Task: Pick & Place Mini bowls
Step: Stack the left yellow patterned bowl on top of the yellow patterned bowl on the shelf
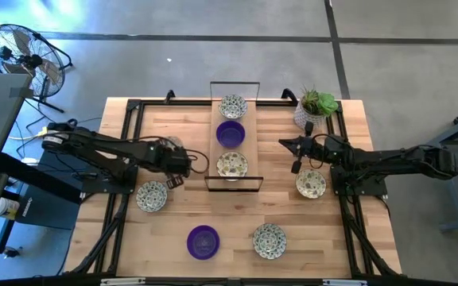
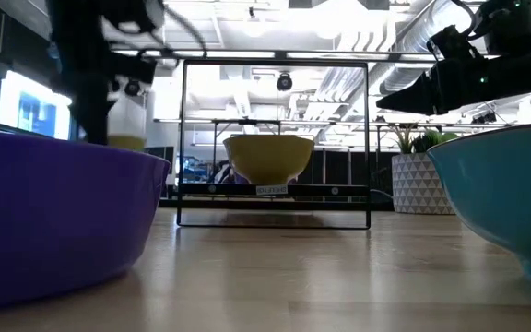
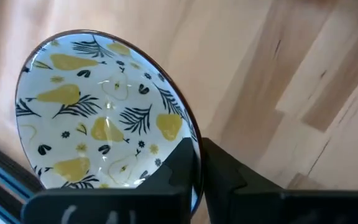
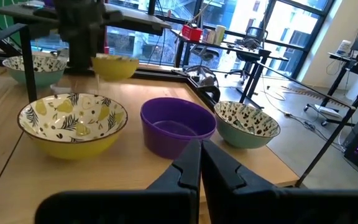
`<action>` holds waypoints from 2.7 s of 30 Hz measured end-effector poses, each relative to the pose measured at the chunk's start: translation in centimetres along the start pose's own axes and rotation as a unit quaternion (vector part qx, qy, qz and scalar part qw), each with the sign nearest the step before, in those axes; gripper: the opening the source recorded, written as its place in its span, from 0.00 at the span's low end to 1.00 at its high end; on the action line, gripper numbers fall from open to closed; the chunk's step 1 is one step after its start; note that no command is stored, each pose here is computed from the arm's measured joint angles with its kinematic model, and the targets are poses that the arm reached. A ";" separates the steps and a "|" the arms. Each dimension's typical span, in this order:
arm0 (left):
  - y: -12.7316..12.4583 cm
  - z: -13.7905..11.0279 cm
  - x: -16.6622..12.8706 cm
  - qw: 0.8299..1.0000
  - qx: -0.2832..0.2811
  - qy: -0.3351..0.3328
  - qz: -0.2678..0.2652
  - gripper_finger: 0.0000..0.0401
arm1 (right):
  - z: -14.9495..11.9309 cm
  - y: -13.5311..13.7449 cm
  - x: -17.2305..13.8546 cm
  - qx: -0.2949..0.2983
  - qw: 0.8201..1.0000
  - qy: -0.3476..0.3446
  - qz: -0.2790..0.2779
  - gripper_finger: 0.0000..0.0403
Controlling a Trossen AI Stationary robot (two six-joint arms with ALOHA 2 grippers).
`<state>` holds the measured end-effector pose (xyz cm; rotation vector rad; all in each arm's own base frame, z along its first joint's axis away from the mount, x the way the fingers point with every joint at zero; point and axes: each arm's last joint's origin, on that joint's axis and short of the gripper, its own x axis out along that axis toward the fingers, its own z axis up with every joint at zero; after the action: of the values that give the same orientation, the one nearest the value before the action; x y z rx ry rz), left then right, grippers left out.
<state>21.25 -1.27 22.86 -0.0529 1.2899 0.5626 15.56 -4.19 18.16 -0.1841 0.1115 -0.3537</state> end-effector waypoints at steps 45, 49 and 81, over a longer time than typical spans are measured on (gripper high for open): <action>-0.8 14.0 -7.4 0.824 0.499 -0.241 -0.117 0.01 | 0.0 0.0 0.0 0.000 1.000 0.002 0.001 0.00; -1.4 14.5 -6.4 0.818 0.509 -0.238 -0.125 0.01 | 0.0 0.0 0.0 0.000 1.000 0.002 0.001 0.00; -2.0 15.8 -2.0 0.819 0.512 -0.184 -0.181 0.01 | -0.1 0.0 0.0 -0.001 1.000 0.007 0.001 0.00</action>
<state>35.84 1.64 28.83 0.6671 1.0180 -0.4846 15.56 -4.19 18.01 -0.1835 0.1257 -0.3522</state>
